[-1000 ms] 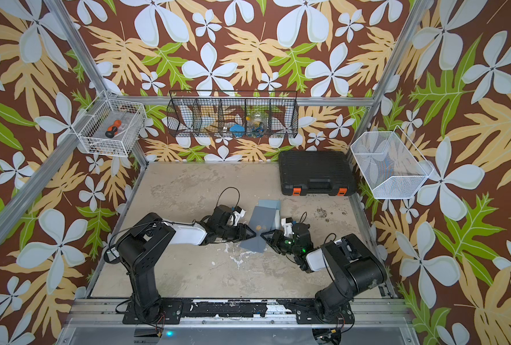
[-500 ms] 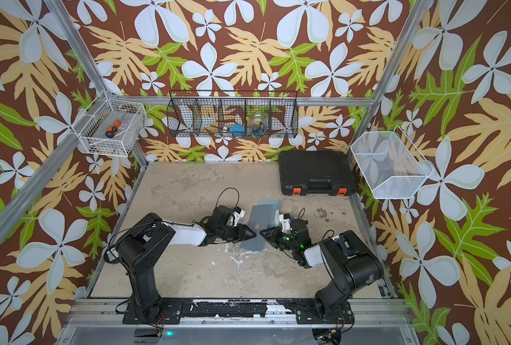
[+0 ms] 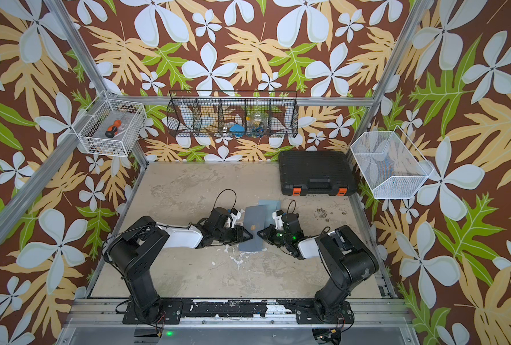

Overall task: Open the envelope
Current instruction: Pick up the envelope from the envelope.

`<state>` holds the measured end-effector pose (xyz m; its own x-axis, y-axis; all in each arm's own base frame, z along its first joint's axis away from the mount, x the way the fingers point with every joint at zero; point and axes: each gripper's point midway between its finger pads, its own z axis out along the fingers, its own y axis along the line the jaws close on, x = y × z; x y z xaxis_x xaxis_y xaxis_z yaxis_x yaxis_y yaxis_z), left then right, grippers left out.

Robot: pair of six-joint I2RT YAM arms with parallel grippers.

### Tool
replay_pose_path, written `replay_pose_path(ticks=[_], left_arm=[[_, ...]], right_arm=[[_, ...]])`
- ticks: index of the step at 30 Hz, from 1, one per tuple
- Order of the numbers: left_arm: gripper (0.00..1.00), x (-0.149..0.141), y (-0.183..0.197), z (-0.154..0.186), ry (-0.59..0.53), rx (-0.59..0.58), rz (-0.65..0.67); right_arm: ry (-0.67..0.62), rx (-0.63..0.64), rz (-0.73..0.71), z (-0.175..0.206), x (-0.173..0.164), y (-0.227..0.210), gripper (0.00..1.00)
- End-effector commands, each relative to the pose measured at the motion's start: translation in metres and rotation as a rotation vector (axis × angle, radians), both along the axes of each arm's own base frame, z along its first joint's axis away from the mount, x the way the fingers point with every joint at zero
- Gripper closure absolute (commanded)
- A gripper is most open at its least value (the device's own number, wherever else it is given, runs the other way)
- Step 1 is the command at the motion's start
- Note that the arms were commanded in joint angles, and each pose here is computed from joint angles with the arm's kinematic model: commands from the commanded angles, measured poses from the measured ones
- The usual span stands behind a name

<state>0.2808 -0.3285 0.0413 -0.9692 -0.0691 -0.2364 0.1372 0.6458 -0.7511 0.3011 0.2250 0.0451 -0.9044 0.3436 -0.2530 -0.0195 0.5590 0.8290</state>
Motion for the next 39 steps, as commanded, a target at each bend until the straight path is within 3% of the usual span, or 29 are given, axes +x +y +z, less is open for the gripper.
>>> replay_pose_path(ticks=[1, 9, 14, 18, 25, 34, 39], left_arm=[[0.44, 0.007, 0.017, 0.011, -0.051, 0.052, 0.074], [0.32, 0.046, 0.099, 0.115, -0.359, 0.012, 0.343], [0.24, 0.043, 0.126, 0.167, -0.543, -0.081, 0.352], [0.20, 0.021, 0.109, 0.208, -0.653, -0.284, 0.190], [0.19, -0.024, 0.084, 0.263, -0.802, -0.529, -0.093], [0.23, -0.049, 0.075, 0.285, -0.874, -0.617, -0.272], [0.39, -0.055, 0.074, 0.291, -0.884, -0.636, -0.301]], right_arm=[[-0.083, -0.100, 0.025, 0.003, 0.003, -0.005, 1.00], [-0.438, -0.127, 0.191, 0.072, -0.001, 0.008, 1.00], [-0.743, -0.109, 0.285, 0.131, -0.014, 0.016, 1.00], [-0.951, -0.060, 0.361, 0.174, -0.031, 0.022, 1.00], [-1.136, 0.017, 0.517, 0.220, -0.059, 0.032, 1.00], [-1.181, 0.109, 0.640, 0.246, -0.078, 0.040, 1.00], [-1.160, 0.116, 0.650, 0.243, -0.077, 0.042, 1.00]])
